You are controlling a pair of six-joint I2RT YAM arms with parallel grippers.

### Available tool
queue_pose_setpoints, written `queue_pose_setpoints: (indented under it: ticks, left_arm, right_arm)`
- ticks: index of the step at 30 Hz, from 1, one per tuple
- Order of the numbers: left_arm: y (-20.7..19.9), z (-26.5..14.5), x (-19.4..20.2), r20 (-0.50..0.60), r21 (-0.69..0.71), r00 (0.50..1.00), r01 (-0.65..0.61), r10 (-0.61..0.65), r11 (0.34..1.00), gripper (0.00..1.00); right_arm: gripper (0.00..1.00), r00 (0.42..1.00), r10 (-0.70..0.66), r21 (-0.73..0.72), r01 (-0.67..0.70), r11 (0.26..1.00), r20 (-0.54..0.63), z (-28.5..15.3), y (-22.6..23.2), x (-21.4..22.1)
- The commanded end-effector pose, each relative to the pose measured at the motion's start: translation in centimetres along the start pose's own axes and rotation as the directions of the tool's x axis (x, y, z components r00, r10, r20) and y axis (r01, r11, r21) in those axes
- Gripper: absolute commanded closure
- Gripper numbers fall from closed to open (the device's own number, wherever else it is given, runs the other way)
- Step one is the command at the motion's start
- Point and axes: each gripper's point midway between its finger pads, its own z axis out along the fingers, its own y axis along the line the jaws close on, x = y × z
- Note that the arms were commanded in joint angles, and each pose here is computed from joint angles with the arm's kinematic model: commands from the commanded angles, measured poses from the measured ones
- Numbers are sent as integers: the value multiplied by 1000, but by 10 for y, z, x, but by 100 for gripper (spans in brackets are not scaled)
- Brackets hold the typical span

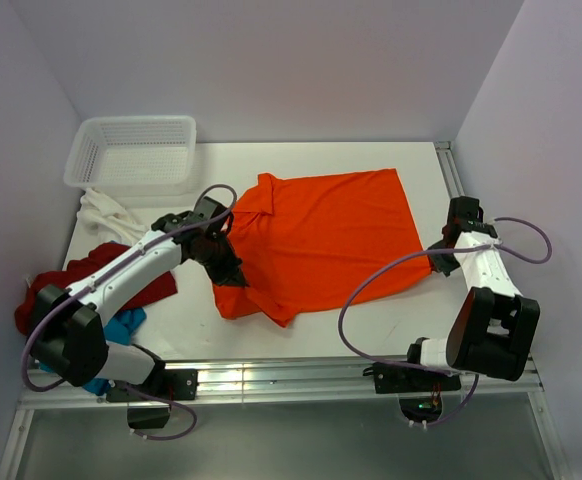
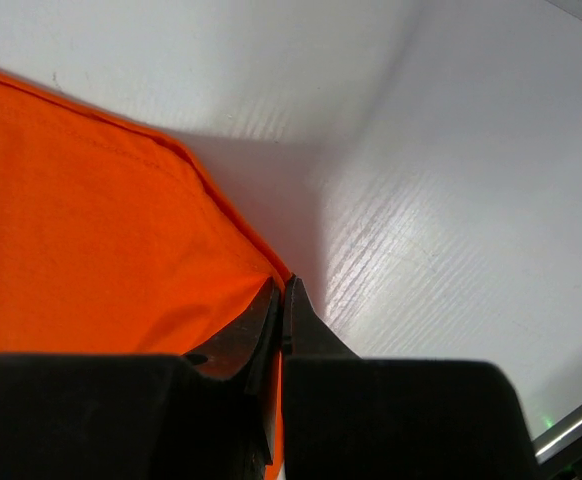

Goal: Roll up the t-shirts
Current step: Flatten the tshirt

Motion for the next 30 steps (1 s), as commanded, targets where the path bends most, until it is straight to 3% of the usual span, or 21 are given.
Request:
queue_pose_setpoints:
  ticks: [1,10,20,30]
  left_arm:
    - [-9,-9,-12,19,16,999,-40,39,999,100]
    - [7,1,3,-18,19,999,-42,43,999,100]
    - [27,28,80,-111,-42,991,-74,69,996,100]
    - [84,30,93,-63,-121,997,-50,43,991,100]
  right_arm:
    - [100,1000,17,-6,-17,1000,21,-5,7,-12]
    - [100,1000,-13,41,13,999,-15,9,-8,4]
    - [100,999,-21,43,22,999,-30,14,-7,8]
    - [100,998,-31,38,32,999,-46,18,-8,14]
